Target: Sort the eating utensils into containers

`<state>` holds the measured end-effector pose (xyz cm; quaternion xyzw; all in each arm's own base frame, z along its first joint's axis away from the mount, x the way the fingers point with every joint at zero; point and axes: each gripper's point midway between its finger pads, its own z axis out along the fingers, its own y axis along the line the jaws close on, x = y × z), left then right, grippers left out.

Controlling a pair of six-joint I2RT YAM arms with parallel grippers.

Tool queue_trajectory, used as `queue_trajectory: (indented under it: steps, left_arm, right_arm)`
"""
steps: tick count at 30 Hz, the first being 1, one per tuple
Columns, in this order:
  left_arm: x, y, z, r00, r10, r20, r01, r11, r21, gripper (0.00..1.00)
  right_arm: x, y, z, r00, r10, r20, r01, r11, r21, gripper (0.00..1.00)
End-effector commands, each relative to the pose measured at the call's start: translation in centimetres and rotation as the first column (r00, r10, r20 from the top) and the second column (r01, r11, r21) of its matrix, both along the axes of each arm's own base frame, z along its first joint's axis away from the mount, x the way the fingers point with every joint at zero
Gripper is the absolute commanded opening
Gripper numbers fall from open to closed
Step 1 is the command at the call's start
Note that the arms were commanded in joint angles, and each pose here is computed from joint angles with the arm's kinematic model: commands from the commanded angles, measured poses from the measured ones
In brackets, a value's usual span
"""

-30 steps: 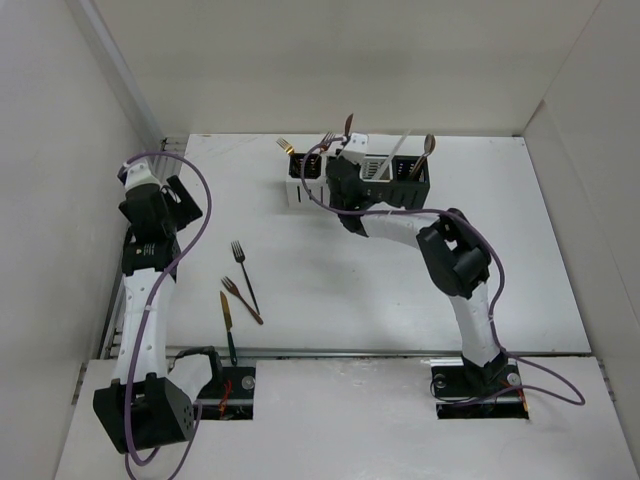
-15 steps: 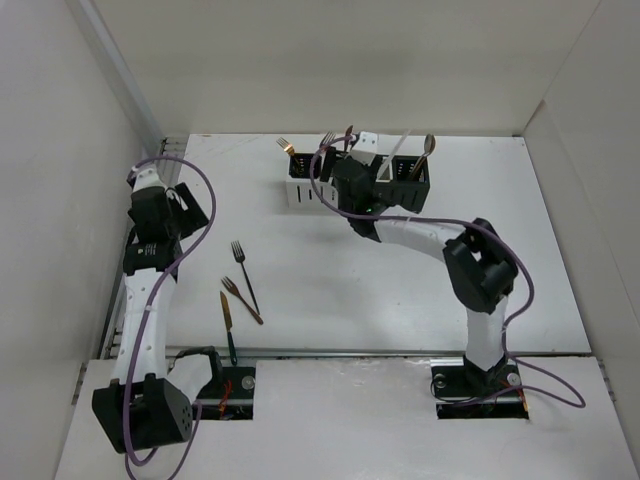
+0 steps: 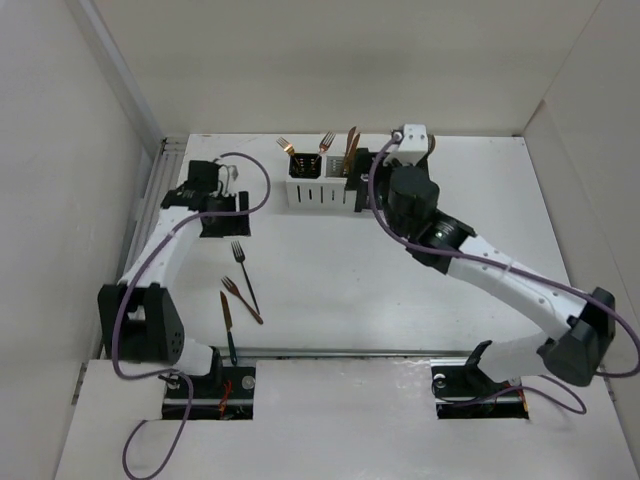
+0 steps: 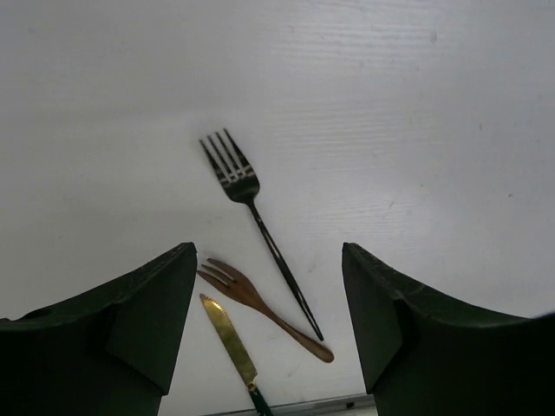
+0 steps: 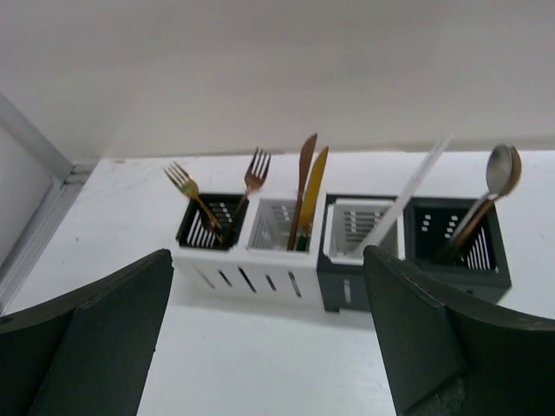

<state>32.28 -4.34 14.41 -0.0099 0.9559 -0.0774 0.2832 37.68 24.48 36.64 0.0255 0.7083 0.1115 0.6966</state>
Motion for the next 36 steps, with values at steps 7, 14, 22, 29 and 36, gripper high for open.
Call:
queue_trajectory:
  steps: [7, 14, 22, 29, 36]
  left_arm:
    - [-2.0, -2.9, -5.3, 0.946, -0.157, -0.283, 0.177, 0.983, 0.047, 0.66]
    - [-2.3, -2.3, -8.4, 0.919, -0.090, -0.384, 0.128, 0.989, 0.075, 0.62]
    - [-2.7, -1.7, -10.9, 0.885, -0.012, -0.465, 0.064, 0.993, 0.096, 0.56]
    - [-4.1, -2.2, -13.9, 0.827, -0.005, -0.562, 0.044, 0.997, 0.057, 0.36]
    - [-2.3, -3.0, -15.3, 0.811, -0.001, -0.584, -0.030, 0.999, -0.043, 0.00]
  right_arm:
    - [-6.0, -6.3, -2.3, 0.996, -0.074, -0.056, 0.076, 0.996, 0.040, 0.95]
    - [-7.4, -8.7, -2.5, 0.992, -0.119, -0.046, 0.122, 0.990, 0.071, 0.95]
    - [-7.2, -9.4, -3.0, 0.984, -0.170, -0.055, 0.172, 0.984, 0.051, 0.95]
    - [-6.3, -9.2, -2.8, 0.975, -0.216, -0.059, 0.217, 0.976, 0.025, 0.96]
    - [-5.0, -8.7, -1.3, 0.967, -0.252, -0.040, 0.250, 0.967, -0.042, 0.98]
